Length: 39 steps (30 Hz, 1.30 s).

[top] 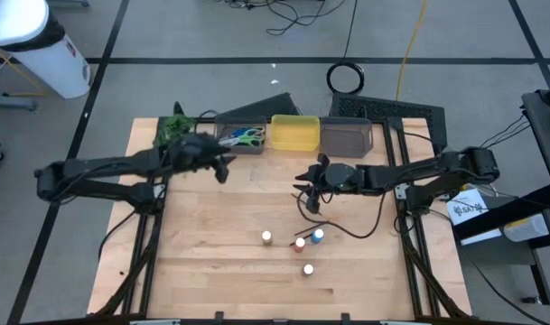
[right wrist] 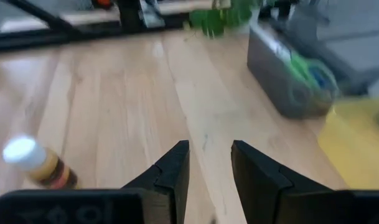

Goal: Pick & Place Paint Supplies
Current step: Put the blue paint bottle into the yellow bin

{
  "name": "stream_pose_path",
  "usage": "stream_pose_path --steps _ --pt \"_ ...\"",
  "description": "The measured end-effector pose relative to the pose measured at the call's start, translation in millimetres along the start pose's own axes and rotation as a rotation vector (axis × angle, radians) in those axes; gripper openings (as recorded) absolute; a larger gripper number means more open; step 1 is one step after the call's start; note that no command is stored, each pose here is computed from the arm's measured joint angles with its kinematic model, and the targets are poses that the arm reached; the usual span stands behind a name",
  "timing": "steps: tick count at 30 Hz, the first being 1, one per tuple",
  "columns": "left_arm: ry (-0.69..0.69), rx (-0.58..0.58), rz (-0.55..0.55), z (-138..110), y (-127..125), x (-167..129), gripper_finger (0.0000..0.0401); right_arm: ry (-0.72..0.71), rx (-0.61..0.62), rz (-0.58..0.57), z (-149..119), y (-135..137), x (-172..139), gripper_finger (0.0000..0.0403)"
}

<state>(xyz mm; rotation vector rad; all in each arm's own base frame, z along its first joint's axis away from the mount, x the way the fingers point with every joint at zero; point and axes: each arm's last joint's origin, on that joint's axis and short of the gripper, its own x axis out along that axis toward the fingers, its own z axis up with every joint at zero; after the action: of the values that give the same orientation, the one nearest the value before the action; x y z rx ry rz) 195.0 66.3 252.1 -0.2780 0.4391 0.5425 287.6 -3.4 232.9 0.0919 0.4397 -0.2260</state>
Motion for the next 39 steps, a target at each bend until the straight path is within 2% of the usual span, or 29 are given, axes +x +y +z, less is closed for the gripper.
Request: stream_pose_path --steps 6,10,15,17,19,23,26,29,32,35,37,39 --pt "-0.215 0.102 -0.152 -23.1 -18.9 -7.9 0.0170 0.180 0.047 -0.023 -16.8 -1.6 -5.5 0.0105" --pt "-0.235 0.104 -0.177 -33.8 -20.6 -5.9 0.0170 0.302 0.044 0.025 -29.6 6.8 -7.9 0.0105" --pt "-0.221 0.098 -0.167 -35.9 -19.9 -2.7 0.0170 0.261 0.004 0.085 -26.3 20.9 -14.6 0.0105" --pt "-0.216 0.083 -0.168 -36.4 -19.9 -2.4 0.0170 0.238 -0.013 0.155 -23.3 27.5 -18.3 0.0105" --pt "-0.219 0.070 -0.170 -36.0 -19.9 -2.6 0.0170 0.223 -0.019 0.274 -20.3 36.5 -23.6 0.0105" --pt "-0.216 0.053 -0.172 -36.2 -19.9 -2.5 0.0170 0.271 -0.042 0.500 -26.1 56.6 -33.4 0.0105" --pt "-0.214 0.045 -0.174 -36.3 -20.0 -2.5 0.0170 0.309 -0.081 0.561 -38.3 67.1 -38.7 0.0105" --pt "-0.211 0.020 -0.179 -36.5 -20.5 -2.6 0.0170 0.345 -0.137 0.566 -43.8 68.2 -45.4 0.0105" --pt "-0.207 0.011 -0.187 -36.8 -21.3 -2.8 0.0170 0.408 -0.085 0.530 -43.8 63.1 -60.2 0.0105" --pt "-0.204 0.008 -0.194 -37.3 -22.3 -3.1 0.0170 0.503 -0.029 0.420 -48.9 56.9 -79.5 0.0105" --pt "-0.203 0.009 -0.196 -37.4 -22.5 -3.2 0.0170 0.501 -0.007 0.337 -55.6 54.9 -89.2 0.0105" --pt "-0.202 0.010 -0.197 -37.5 -22.6 -3.2 0.0170 0.483 -0.001 0.302 -70.6 52.8 -94.3 0.0105"
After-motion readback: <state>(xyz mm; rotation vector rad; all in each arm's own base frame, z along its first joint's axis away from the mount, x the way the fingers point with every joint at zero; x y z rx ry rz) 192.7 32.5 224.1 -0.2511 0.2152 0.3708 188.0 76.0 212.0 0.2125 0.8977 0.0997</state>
